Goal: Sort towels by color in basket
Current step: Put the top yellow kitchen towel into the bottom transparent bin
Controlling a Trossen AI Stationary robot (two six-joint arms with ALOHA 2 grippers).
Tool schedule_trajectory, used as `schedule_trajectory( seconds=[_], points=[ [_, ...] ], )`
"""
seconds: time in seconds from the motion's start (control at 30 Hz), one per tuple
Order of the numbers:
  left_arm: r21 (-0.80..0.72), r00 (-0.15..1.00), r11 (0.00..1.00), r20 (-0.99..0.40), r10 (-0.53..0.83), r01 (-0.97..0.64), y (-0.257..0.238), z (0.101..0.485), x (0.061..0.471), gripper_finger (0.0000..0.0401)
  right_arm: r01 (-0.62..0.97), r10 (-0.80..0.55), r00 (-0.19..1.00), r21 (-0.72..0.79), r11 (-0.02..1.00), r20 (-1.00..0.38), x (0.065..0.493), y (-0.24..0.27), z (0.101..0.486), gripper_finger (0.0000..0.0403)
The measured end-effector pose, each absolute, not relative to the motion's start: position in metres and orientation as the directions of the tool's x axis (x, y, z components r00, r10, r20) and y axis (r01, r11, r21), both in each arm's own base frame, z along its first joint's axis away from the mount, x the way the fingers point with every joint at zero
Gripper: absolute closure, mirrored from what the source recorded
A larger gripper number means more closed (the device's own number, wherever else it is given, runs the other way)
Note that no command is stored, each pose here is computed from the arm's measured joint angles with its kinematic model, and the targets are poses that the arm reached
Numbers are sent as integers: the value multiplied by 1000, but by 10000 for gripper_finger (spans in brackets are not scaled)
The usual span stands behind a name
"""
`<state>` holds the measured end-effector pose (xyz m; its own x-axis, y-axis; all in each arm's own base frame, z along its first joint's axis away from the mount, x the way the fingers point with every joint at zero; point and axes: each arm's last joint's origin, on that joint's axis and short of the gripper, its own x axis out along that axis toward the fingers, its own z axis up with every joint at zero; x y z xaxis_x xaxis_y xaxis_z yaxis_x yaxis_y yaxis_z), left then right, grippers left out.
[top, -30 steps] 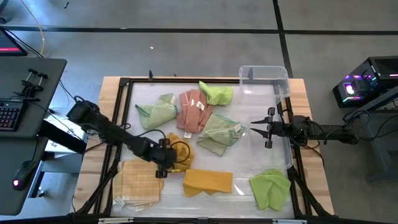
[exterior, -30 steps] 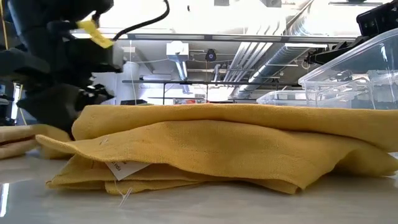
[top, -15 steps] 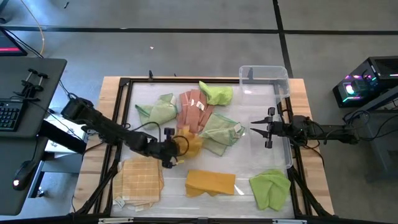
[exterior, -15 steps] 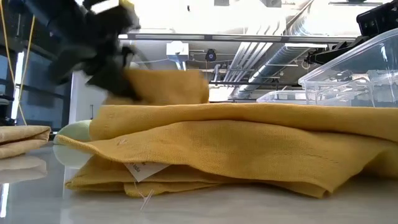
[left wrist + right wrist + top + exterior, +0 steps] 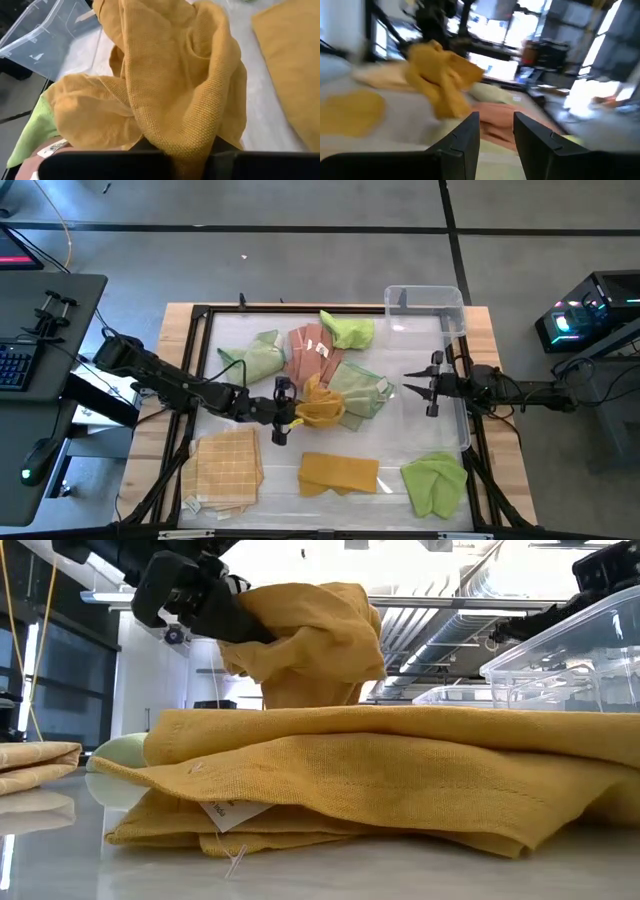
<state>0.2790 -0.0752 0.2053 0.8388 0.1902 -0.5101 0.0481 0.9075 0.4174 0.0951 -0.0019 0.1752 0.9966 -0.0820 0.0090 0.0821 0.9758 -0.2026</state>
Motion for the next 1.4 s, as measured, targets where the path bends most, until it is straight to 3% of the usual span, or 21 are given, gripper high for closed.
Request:
schedule_trajectory(
  seconds=[0.1, 0.2, 0.37, 0.47, 0.67, 0.93, 1.27, 1.4],
  points=[
    [419, 839, 907, -510, 190, 50, -75, 205, 279, 396, 77, -74, 995, -45, 996, 72, 96, -2, 181, 289],
    [412, 843, 910, -504, 189, 43, -75, 206, 279, 396, 80, -110, 969, 137, 987, 223, 94, -3, 196, 289],
    [406, 859, 914, -476, 188, 25, -75, 209, 281, 396, -18, -35, 902, 119, 993, 431, 88, -1, 217, 289],
    [404, 863, 915, -469, 190, 18, -75, 210, 282, 396, -84, 11, 877, 132, 988, 480, 90, 1, 224, 289],
    [383, 861, 924, -464, 208, -17, -69, 210, 284, 396, -66, 25, 937, 106, 992, 350, 115, 4, 241, 289],
    [360, 859, 932, -461, 221, -47, -65, 210, 285, 396, -66, 70, 995, -53, 996, 68, 186, 17, 269, 289],
    [358, 862, 933, -457, 220, -48, -65, 211, 285, 396, -113, 80, 961, -110, 987, -266, 279, 26, 284, 287],
    [359, 860, 932, -461, 220, -46, -65, 210, 285, 396, -122, 72, 925, -110, 986, -373, 307, 29, 292, 263]
  ],
)
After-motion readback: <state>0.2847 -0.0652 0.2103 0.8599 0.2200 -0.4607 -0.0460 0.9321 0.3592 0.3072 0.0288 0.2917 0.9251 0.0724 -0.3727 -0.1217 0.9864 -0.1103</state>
